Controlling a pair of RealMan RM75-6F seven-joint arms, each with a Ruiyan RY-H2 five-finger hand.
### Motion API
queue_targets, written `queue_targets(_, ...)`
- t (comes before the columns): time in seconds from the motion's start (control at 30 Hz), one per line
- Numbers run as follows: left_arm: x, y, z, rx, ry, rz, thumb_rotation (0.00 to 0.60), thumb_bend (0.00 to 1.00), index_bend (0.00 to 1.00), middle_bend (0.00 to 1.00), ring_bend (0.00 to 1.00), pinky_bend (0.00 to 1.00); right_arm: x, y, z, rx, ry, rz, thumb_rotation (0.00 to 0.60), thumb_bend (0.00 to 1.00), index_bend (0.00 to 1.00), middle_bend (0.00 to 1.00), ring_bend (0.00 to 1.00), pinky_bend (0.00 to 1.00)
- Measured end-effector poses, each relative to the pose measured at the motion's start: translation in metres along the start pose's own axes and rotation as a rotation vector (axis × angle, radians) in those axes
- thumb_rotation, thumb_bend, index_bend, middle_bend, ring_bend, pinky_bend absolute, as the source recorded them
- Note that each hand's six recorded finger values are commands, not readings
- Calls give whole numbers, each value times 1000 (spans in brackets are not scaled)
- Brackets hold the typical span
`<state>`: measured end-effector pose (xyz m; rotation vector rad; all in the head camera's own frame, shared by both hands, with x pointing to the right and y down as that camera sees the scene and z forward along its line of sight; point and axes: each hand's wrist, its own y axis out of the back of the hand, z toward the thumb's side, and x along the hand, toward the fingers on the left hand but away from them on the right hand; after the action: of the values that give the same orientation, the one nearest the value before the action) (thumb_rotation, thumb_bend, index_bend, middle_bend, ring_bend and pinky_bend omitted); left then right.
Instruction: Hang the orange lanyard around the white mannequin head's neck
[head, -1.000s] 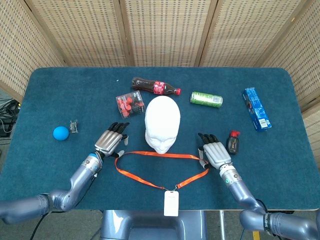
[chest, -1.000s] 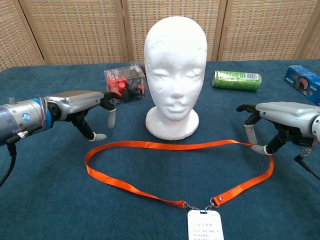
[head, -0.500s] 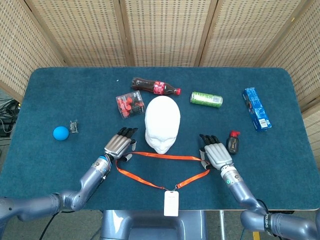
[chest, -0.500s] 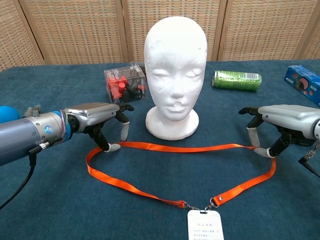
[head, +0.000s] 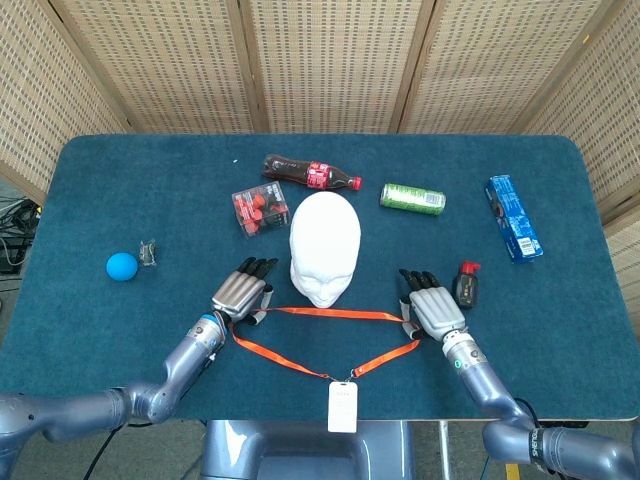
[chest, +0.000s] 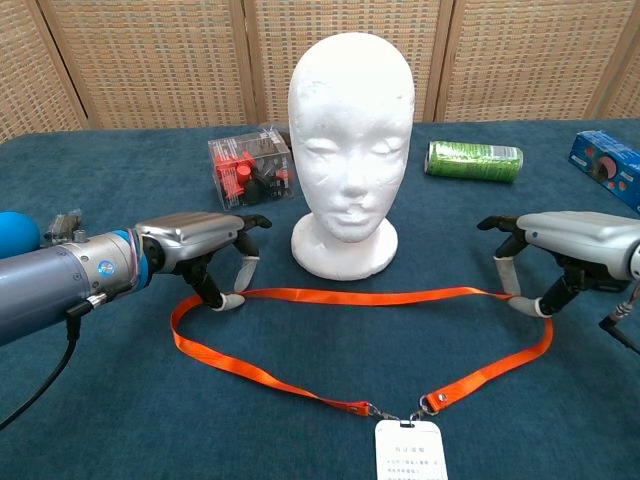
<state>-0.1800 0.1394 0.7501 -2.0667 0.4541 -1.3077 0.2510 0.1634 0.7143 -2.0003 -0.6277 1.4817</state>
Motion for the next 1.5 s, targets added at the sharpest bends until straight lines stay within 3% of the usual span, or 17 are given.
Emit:
queue_targets(0.37,-3,2,1,4,-18,17,600,395,697,0,0,0,6,4,7,12,33,-23,600,639,725,54,0,0)
queue_targets(0.87,-34,19,-6,73,-132,134,600,462,725,0,0,0,31,8,10,50,106,-62,600,639,729,65,0,0)
queue_targets(1.27,-75,55,-4,151,-275,305,600,502,742,0,0,0,59,25,24,86,217,-151,600,639,731,86,0,0)
queue_targets(1.5,-89,84,0,53,-339,422,600,512,742,0,0,0,72,59,34,1,273,-264,600,639,731,95,0,0)
